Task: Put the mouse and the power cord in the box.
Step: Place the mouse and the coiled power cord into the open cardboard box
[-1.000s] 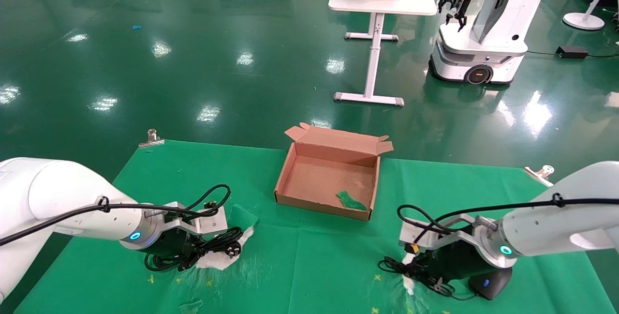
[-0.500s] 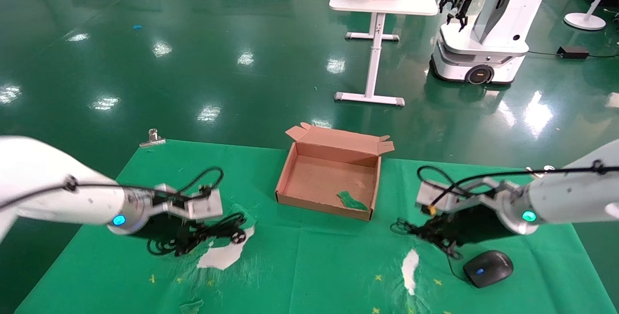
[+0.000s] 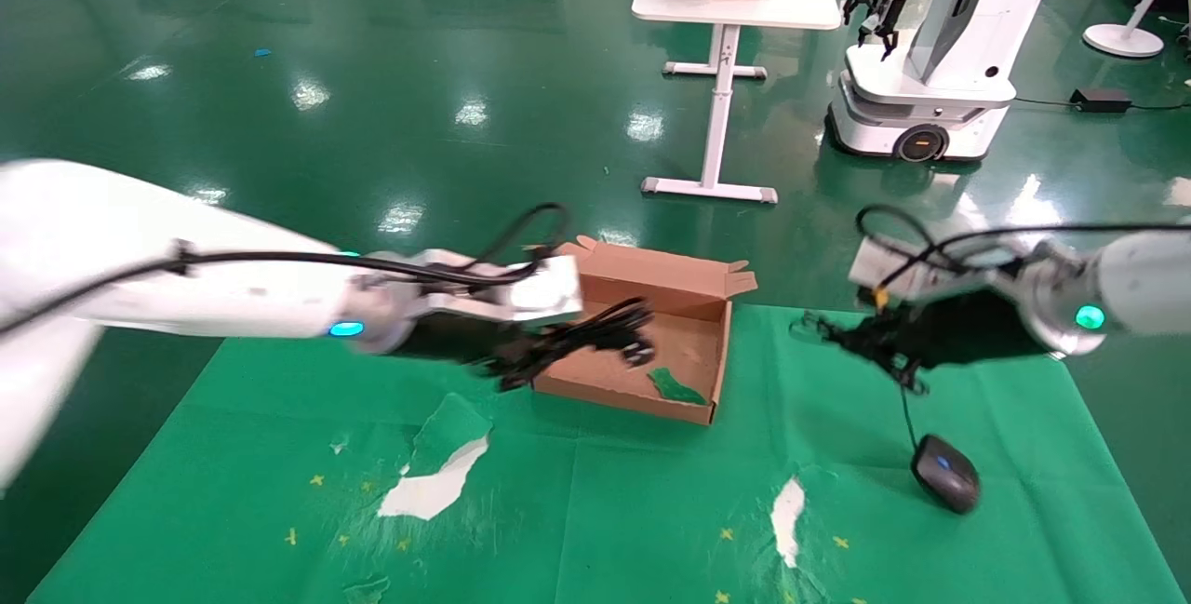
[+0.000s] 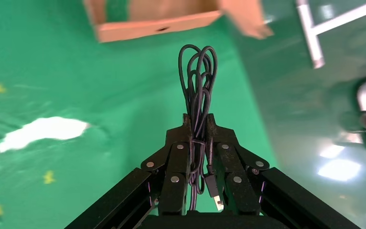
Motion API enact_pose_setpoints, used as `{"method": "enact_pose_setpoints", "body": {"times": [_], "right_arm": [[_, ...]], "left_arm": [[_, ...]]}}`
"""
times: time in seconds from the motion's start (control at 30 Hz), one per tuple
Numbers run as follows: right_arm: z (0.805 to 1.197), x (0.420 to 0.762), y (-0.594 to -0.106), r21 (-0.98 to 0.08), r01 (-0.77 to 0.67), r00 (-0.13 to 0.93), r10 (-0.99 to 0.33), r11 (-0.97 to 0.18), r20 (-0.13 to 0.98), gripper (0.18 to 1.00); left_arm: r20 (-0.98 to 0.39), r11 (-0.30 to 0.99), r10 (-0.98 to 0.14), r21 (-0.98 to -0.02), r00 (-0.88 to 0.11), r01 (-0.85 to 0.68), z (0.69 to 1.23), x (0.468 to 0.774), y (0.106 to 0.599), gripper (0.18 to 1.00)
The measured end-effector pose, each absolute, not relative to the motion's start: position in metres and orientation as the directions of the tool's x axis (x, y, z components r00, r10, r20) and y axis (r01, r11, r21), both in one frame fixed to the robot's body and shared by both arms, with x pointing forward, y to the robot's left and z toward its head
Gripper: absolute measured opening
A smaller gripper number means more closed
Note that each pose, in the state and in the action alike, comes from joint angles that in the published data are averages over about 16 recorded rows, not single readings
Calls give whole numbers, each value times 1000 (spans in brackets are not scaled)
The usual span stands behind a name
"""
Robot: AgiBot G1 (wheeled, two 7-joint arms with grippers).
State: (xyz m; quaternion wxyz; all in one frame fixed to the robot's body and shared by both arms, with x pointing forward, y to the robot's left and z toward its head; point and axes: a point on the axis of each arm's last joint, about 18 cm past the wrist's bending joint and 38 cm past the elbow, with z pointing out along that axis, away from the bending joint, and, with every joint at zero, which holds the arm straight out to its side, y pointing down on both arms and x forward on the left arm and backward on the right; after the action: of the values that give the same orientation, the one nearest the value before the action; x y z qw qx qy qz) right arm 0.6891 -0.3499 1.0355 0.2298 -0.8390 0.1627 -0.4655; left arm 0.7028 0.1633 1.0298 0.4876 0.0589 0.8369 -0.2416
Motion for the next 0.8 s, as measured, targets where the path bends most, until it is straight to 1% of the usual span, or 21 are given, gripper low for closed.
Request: {"method": "enact_pose_setpoints", "body": {"times": [0.23, 0.43, 0.6, 0.8], "right_arm": [[1065, 673, -357, -540, -44, 458, -497, -840, 737, 232], [1077, 661, -356, -542, -36, 434, -502, -840, 748, 231], [1082, 654, -352, -544, -28, 423, -503, -839, 754, 231], [1087, 650, -347, -546, -13, 412, -502, -838, 761, 231]], "left_arm": [[-930, 873, -54, -221, -364, 435, 1020, 719, 110, 265], [-968, 882, -7, -123, -249, 455, 1007, 732, 87, 265], [-981, 892, 15, -74, -193, 446, 999, 739, 80, 265], [-986, 901, 21, -55, -168, 431, 997, 743, 78, 270]]}}
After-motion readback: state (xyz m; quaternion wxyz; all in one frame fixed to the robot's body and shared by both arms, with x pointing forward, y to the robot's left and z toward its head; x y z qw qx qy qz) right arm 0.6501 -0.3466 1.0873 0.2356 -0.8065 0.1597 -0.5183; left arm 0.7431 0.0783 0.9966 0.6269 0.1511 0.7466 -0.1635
